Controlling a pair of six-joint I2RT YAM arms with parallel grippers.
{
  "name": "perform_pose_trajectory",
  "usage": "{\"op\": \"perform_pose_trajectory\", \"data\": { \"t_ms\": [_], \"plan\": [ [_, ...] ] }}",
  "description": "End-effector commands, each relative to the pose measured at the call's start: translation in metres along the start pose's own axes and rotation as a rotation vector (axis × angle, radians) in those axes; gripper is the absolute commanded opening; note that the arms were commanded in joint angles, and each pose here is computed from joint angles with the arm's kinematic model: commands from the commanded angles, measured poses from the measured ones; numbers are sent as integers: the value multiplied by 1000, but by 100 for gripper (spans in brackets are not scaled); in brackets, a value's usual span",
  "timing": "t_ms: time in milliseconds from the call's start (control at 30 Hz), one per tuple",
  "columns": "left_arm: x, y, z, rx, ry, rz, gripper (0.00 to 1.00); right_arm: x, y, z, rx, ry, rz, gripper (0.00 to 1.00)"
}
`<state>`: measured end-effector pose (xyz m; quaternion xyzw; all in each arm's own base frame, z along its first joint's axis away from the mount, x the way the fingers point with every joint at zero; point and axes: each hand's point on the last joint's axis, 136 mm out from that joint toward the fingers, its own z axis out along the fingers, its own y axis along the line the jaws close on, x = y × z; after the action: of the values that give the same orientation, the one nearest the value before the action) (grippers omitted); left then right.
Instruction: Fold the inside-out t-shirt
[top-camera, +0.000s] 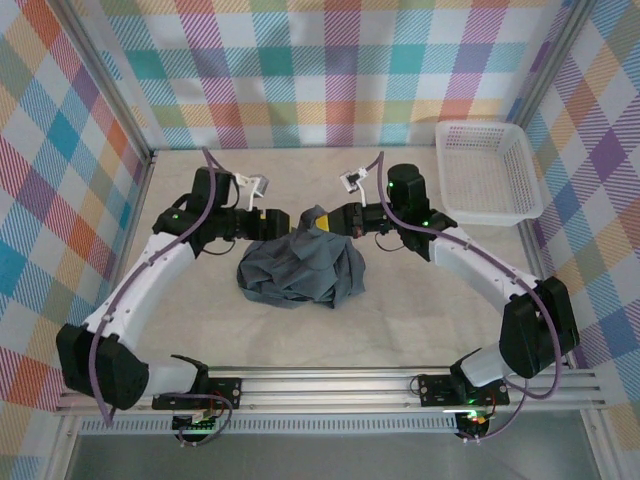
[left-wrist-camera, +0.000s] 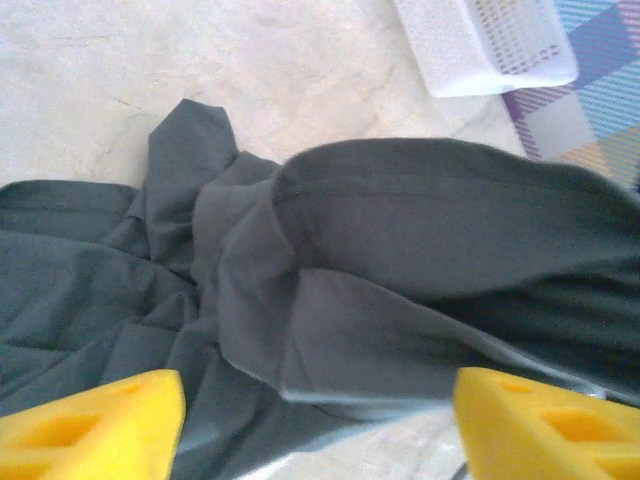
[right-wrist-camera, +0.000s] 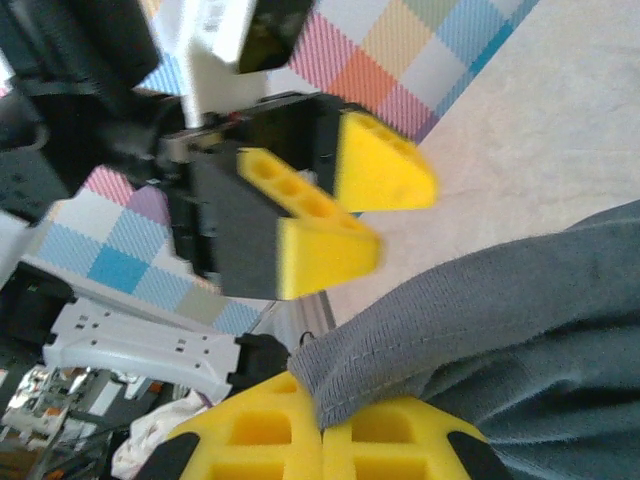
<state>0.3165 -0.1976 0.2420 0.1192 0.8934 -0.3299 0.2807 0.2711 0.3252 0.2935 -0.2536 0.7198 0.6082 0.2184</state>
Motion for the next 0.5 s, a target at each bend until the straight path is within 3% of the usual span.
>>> {"op": "perform_pose_trajectory", "data": {
  "t_ms": [0, 233, 467],
  "plan": [
    [-10, 5, 25, -13, 1, 24, 77, -8, 35, -3, -124, 23, -84, 0],
    [-19, 9, 67, 37, 40, -13, 71, -5, 36, -5, -108, 24, -80, 0],
    [-34, 7, 78, 59, -9, -46, 67, 2, 34, -1, -122, 54, -64, 0]
  ]
}}
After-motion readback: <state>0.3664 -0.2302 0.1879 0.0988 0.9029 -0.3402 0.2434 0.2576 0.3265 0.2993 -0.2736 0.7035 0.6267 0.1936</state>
